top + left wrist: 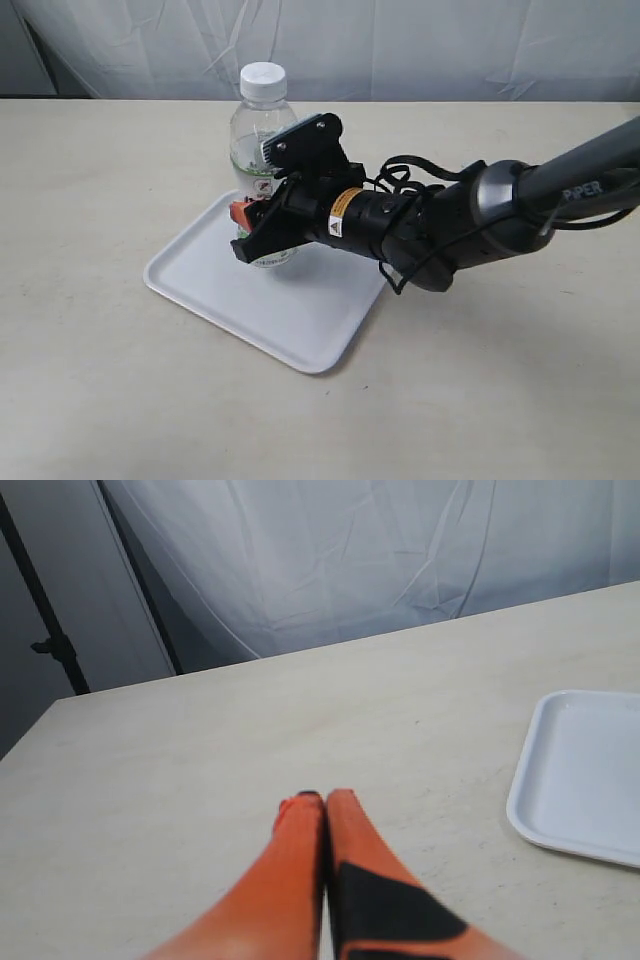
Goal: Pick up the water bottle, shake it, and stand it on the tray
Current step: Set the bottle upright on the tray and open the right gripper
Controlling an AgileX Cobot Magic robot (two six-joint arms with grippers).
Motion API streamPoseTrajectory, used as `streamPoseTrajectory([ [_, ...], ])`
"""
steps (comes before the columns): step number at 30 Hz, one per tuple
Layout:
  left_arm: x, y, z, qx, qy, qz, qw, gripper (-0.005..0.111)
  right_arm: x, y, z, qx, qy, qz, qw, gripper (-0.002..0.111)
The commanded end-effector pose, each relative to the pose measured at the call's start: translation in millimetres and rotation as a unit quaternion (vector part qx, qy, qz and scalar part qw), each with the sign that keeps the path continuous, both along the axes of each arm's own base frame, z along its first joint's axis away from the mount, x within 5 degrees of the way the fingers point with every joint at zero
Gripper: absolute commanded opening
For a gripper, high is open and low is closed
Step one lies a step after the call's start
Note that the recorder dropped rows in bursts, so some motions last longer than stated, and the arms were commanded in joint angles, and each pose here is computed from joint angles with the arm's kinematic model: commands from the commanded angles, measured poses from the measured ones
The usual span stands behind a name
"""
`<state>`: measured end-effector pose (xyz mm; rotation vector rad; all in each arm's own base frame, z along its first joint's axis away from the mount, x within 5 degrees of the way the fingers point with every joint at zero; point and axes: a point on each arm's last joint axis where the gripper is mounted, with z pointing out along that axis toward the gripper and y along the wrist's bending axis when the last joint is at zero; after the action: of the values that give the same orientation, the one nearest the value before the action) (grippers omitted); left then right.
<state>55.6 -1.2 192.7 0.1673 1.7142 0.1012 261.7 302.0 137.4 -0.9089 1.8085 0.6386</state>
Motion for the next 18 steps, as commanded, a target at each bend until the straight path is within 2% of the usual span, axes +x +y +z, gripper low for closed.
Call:
streamPoseTrajectory([
  [1,0,0,-1,-0.005,0.001,0.000,1.000,0.000,7,8,7,0.029,-0.023,0.008,0.999,-0.001],
  [9,0,0,-1,-0.005,0.001,0.000,1.000,0.000,18,11,-15,-0.036,-0.028,0.026,0.999,-0.001],
  [18,0,0,-1,-0.004,0.001,0.000,1.000,0.000,16,12,-14,-0.040,-0.042,0.045,0.997,-0.001],
])
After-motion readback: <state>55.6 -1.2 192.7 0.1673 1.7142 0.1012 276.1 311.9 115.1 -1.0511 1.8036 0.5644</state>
